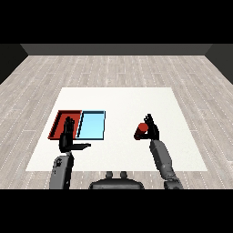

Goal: Pick the red can and put it in the red box

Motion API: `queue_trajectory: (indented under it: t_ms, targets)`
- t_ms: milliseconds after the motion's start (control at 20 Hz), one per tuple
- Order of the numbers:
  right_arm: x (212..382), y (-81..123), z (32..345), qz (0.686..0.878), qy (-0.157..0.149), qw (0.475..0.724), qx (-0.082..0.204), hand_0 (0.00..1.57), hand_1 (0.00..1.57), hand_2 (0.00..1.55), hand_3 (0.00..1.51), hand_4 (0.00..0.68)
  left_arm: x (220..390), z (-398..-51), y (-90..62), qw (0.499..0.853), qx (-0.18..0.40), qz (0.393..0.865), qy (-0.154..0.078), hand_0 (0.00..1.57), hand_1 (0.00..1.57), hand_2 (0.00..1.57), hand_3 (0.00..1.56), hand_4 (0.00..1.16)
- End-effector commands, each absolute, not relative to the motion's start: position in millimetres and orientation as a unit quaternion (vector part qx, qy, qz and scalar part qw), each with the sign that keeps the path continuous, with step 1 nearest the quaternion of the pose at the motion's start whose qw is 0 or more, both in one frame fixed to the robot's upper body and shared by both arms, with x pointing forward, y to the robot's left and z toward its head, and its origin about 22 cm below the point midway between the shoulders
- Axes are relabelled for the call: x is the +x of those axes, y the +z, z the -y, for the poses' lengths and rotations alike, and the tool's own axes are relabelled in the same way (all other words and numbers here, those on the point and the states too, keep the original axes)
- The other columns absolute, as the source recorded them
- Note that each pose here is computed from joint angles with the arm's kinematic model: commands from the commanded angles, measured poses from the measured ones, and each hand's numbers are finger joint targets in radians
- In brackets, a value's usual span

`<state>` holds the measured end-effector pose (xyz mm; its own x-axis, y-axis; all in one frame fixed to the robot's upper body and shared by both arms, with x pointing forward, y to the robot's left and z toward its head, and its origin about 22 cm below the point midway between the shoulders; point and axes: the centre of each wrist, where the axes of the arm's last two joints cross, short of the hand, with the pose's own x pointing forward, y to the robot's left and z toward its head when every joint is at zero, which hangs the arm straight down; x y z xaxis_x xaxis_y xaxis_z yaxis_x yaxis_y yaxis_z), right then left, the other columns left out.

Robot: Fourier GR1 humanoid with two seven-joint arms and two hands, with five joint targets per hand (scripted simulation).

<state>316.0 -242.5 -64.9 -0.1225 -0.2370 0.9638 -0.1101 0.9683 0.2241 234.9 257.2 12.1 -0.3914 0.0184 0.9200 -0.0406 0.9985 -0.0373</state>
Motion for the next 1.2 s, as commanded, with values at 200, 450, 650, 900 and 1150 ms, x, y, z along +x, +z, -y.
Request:
queue_trajectory:
  t_ms: [200,450,650,900,1150]
  targets:
    - [311.5,-58.1,253.4,0.741,-0.039,0.661,0.113,0.0,0.0,0.0,0.0,0.0,236.9,-270.6,9.3,0.55,0.012,0.835,0.021,0.0,0.0,0.0,0.0,0.0]
    - [313.6,-79.3,211.3,0.737,-0.048,0.663,0.118,0.0,0.0,0.0,0.0,0.0,248.8,-278.7,28.9,0.541,0.02,0.84,0.031,0.0,0.0,0.0,0.0,0.0]
    - [329.8,-68.0,239.2,0.737,-0.036,0.665,0.119,0.0,0.0,0.0,0.0,0.0,229.6,-255.0,15.3,0.553,0.016,0.833,0.025,0.0,0.0,0.0,0.0,0.0]
    - [320.1,-78.8,227.8,0.736,-0.041,0.666,0.113,0.0,0.0,0.0,0.0,0.0,237.4,-274.2,25.1,0.541,0.014,0.84,0.033,0.0,0.0,0.0,0.0,0.0]
    - [322.6,-80.5,232.8,0.728,-0.047,0.674,0.114,0.0,0.0,0.0,0.0,0.0,239.6,-278.5,14.6,0.548,0.0,0.836,0.034,0.0,0.0,0.0,0.0,0.0]
